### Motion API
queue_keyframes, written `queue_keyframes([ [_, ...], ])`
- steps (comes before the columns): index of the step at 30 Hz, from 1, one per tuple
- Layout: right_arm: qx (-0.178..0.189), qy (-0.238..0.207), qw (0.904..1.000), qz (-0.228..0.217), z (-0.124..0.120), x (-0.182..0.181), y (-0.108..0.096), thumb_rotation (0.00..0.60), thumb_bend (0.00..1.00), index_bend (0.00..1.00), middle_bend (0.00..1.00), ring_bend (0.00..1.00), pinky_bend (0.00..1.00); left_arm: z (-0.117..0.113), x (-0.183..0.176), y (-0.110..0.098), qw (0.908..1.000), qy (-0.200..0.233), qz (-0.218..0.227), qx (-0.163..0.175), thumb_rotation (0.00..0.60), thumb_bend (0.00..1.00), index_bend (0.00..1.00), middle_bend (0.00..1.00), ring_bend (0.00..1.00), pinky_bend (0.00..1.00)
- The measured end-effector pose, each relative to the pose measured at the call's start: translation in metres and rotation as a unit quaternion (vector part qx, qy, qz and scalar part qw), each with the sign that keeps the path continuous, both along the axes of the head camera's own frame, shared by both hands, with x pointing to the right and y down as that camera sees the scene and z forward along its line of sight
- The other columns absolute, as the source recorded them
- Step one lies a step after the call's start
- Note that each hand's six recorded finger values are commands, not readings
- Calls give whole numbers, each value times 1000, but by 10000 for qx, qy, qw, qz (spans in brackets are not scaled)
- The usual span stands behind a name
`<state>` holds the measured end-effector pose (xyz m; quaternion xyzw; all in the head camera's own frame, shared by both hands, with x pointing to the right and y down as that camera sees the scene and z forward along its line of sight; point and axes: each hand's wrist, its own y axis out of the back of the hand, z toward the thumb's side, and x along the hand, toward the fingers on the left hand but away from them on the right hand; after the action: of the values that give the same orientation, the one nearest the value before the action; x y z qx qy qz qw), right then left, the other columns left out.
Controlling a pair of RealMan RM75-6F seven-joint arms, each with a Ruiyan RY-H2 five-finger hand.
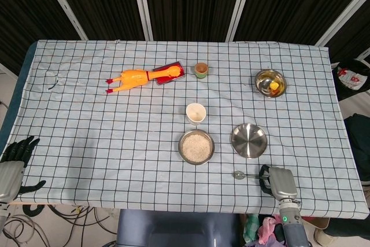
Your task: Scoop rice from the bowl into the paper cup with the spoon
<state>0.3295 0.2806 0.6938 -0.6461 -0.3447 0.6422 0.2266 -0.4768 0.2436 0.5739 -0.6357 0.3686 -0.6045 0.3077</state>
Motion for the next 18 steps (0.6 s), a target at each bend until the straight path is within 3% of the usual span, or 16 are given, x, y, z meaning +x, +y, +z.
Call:
queue_keyframes([
  [18,76,-30,10000,-39,-2,0,-3,600,386,557,1000,1000,1000,0,0,0,10000,5,-1,-3,600,29,0,0,0,0],
])
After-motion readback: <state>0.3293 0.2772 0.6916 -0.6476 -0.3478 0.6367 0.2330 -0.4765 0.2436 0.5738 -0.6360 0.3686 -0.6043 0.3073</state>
